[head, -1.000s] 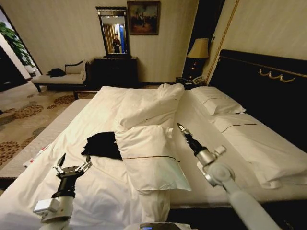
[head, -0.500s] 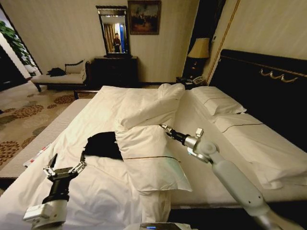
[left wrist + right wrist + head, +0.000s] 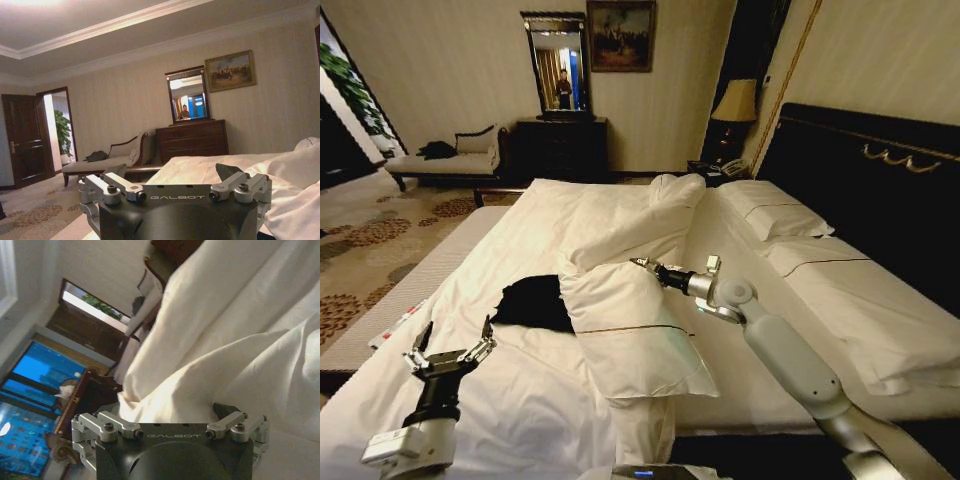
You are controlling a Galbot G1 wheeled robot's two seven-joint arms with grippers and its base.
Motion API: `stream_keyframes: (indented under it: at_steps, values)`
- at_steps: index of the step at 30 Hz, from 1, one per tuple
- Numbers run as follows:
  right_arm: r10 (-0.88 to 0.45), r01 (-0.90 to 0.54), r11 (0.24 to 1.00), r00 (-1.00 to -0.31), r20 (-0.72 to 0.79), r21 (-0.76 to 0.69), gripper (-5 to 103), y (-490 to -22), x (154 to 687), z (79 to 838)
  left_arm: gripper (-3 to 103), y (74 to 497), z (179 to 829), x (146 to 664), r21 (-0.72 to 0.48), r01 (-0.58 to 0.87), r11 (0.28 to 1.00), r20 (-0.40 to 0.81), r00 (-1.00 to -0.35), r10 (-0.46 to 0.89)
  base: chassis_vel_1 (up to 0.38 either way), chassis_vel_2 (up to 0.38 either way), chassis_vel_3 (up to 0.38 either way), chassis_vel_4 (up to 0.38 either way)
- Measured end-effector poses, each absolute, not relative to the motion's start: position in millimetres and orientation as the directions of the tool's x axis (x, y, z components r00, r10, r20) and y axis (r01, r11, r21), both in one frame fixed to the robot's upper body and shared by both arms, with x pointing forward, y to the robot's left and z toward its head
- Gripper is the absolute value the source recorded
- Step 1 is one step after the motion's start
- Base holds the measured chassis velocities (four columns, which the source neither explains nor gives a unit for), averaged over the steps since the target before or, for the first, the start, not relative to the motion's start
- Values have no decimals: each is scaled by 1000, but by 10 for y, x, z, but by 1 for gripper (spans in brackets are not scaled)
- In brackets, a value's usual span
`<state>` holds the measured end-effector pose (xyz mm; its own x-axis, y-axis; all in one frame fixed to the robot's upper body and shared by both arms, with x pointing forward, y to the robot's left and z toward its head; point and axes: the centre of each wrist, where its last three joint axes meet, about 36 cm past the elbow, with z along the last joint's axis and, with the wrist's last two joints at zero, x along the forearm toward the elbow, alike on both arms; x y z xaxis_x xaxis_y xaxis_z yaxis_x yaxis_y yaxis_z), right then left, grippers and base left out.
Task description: Fold the clothes on the bed.
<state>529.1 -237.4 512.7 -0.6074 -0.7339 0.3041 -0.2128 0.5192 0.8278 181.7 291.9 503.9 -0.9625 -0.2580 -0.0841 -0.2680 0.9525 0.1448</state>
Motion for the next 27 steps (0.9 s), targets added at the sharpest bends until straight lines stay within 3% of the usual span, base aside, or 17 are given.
stream_keyframes:
  at_steps: [3,5,7,11,13,17,19,21,24,26,27]
  values:
    - [-734,-207,525,-601,316,825,103,-2371,5328,5100,100,2919,5037,1817,144,-269,952,-86,-962,-259,0,0,0,0]
    - [-727,-196,538,-600,333,820,93,-2377,5396,5046,100,2907,5029,1821,143,-268,953,-86,-962,-258,0,0,0,0]
    - [-725,-192,539,-601,336,820,93,-2378,5417,5028,100,2900,5026,1822,143,-268,953,-85,-963,-257,0,0,0,0]
    - [-729,-202,531,-604,323,823,72,-2391,5440,5011,100,2888,5012,1824,141,-267,953,-86,-963,-257,0,0,0,0]
    - [-731,-206,528,-605,317,824,72,-2397,5433,5012,100,2889,5009,1825,140,-267,953,-86,-963,-257,0,0,0,0]
    - [-720,-246,532,-635,280,810,50,-2414,5388,4970,100,2889,4987,1835,137,-268,954,-87,-962,-258,0,0,0,0]
    - [-720,-252,531,-638,274,809,50,-2415,5378,4966,100,2888,4983,1837,136,-268,954,-87,-962,-258,0,0,0,0]
    - [-722,-271,522,-645,249,809,39,-2426,5332,4975,100,2885,4972,1849,132,-265,955,-87,-963,-255,0,0,0,0]
    - [-724,-285,508,-652,224,813,34,-2443,5293,4992,100,2887,4966,1857,129,-263,956,-88,-963,-254,0,0,0,0]
    - [-720,-306,486,-672,176,819,18,-2502,5211,5060,100,2896,4958,1872,122,-260,958,-89,-964,-250,0,0,0,0]
    - [-716,-312,477,-680,158,821,18,-2534,5160,5081,100,2900,4954,1880,118,-259,959,-90,-964,-249,0,0,0,0]
